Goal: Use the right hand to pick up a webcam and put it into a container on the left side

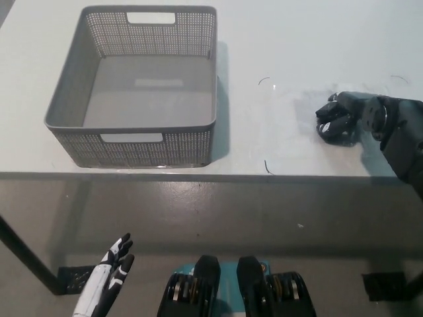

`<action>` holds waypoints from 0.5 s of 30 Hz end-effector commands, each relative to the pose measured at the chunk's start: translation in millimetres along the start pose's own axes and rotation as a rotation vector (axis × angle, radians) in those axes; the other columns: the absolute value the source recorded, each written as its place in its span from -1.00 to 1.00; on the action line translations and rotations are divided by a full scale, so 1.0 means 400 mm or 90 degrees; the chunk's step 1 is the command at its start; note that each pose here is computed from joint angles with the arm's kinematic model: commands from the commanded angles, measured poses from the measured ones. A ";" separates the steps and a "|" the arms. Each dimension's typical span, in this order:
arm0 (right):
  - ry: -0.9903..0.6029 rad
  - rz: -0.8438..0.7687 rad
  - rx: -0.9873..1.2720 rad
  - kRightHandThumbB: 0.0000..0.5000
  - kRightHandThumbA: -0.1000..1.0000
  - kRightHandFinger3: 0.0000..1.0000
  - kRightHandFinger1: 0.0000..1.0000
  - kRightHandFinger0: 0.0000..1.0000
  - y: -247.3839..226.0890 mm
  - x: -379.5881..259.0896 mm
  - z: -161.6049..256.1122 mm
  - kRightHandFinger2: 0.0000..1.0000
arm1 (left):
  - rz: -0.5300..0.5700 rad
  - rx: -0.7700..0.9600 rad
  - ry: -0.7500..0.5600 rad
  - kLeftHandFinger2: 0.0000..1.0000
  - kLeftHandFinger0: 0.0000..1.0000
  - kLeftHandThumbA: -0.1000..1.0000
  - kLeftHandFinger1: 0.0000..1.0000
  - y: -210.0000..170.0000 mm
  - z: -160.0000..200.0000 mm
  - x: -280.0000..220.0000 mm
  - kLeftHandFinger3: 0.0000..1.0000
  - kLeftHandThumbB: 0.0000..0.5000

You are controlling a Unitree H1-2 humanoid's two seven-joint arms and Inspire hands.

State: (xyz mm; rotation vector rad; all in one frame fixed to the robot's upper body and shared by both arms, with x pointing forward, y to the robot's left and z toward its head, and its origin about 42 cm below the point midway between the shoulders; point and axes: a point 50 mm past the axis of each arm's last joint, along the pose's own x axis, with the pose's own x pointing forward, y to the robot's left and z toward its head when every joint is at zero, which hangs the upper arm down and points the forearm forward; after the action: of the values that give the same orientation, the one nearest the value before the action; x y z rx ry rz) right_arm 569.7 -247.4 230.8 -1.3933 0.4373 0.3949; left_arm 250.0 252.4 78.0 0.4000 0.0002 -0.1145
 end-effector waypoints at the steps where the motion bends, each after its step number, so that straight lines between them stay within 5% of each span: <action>1: 0.015 0.022 0.004 1.00 0.32 1.00 1.00 1.00 -0.006 0.002 0.019 1.00 | 0.011 0.011 -0.038 1.00 1.00 1.00 1.00 0.027 0.019 0.018 1.00 -0.77; 6: 0.059 0.045 0.009 1.00 0.29 1.00 1.00 0.91 -0.015 0.000 0.008 1.00 | 0.013 0.010 -0.040 1.00 1.00 1.00 1.00 0.031 0.022 0.025 1.00 -0.77; 7: 0.064 0.038 0.017 0.99 0.17 1.00 1.00 0.65 -0.015 0.000 0.001 1.00 | 0.013 0.011 -0.040 1.00 1.00 1.00 1.00 0.031 0.023 0.025 1.00 -0.76; 8: 0.072 0.036 0.029 0.75 0.02 1.00 1.00 0.48 -0.016 0.000 -0.005 1.00 | 0.012 0.011 -0.041 1.00 1.00 1.00 1.00 0.031 0.023 0.025 1.00 -0.76; 9: 0.065 -0.008 0.053 0.45 -0.30 1.00 0.47 -0.21 -0.030 -0.002 -0.010 1.00 | 0.017 0.015 -0.045 1.00 1.00 1.00 1.00 0.036 0.028 0.034 1.00 -0.78; 10: 0.042 -0.040 0.084 0.17 -0.53 1.00 -0.02 -0.52 -0.031 -0.001 -0.018 0.53 | 0.015 0.013 -0.046 1.00 1.00 1.00 1.00 0.036 0.027 0.034 1.00 -0.78; 11: 0.035 -0.065 0.091 -0.20 -0.81 1.00 -0.04 -0.51 -0.032 -0.001 -0.023 0.36 | 0.016 0.014 -0.046 1.00 1.00 1.00 1.00 0.037 0.029 0.036 1.00 -0.78; 13: 0.021 -0.151 0.111 -0.42 -1.00 0.99 0.06 -0.31 -0.037 -0.002 -0.037 0.30 | 0.016 0.017 -0.048 1.00 1.00 1.00 1.00 0.040 0.032 0.041 1.00 -0.79; 14: 0.006 -0.188 0.142 -0.34 -1.00 0.27 -0.02 -0.30 -0.039 -0.004 -0.042 0.07 | 0.017 0.017 -0.050 1.00 1.00 1.00 1.00 0.040 0.032 0.042 1.00 -0.81; 15: -0.010 -0.221 0.172 -0.36 -1.00 -0.29 -0.36 -0.57 -0.043 -0.006 -0.044 -0.37 | 0.018 0.017 -0.051 1.00 1.00 1.00 1.00 0.040 0.033 0.045 1.00 -0.82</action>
State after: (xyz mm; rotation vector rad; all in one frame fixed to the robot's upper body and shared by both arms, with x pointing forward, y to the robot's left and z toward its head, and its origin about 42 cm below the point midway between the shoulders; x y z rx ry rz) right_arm 573.4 -252.7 234.6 -1.3188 0.4111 0.2569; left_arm 261.9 252.8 85.5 0.4033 -0.0282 -0.1130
